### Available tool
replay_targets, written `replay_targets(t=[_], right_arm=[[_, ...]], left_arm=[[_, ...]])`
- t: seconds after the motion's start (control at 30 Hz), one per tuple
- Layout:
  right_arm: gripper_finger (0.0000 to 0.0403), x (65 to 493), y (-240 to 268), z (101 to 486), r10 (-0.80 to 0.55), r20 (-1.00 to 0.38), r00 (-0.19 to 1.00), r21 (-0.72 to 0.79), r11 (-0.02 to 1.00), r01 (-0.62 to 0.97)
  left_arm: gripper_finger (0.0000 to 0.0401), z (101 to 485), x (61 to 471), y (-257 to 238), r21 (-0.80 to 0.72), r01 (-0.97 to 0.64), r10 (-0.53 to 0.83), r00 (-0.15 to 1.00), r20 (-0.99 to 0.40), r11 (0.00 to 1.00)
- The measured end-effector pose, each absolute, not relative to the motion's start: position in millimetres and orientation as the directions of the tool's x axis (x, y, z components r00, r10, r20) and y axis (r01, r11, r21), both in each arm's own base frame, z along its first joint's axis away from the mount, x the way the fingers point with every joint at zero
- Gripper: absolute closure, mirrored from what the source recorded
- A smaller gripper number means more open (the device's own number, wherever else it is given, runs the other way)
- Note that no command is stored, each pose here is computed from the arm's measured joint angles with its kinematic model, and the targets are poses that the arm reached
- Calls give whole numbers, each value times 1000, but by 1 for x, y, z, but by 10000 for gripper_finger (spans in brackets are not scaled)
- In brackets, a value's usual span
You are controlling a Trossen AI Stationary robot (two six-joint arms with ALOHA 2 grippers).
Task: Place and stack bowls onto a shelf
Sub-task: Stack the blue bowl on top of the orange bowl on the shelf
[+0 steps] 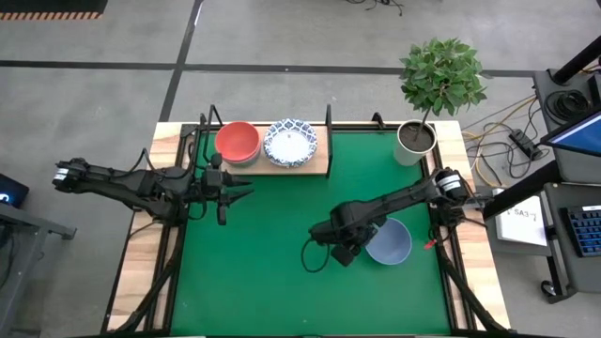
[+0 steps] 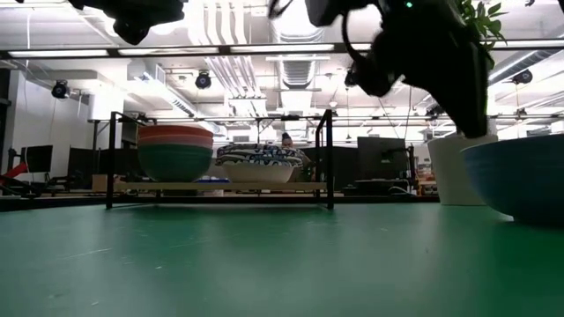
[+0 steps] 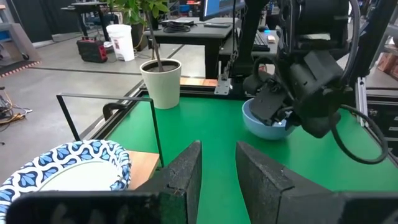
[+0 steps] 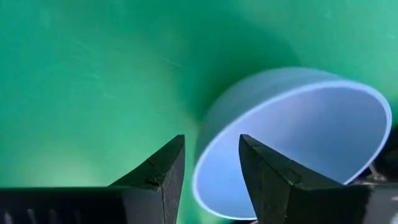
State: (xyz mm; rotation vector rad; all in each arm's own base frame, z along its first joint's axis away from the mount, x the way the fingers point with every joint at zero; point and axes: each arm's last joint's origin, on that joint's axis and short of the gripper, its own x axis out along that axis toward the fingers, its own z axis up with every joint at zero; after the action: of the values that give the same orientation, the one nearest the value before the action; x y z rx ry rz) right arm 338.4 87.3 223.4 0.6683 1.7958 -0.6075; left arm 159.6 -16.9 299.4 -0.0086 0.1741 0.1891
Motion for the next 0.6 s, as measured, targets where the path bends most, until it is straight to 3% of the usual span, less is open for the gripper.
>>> replay_targets(t=[0.43,0.6], right_arm=[[263,333,86,206,99,-954,-283,-133,706,695],[304,331,86,202,94,-951,-296,-148,701,698]], left_arm=[[320,298,160,-17,20,-186,187,966,-180,982],[320,298,160,-17,21,-186,187,966,-180,982]])
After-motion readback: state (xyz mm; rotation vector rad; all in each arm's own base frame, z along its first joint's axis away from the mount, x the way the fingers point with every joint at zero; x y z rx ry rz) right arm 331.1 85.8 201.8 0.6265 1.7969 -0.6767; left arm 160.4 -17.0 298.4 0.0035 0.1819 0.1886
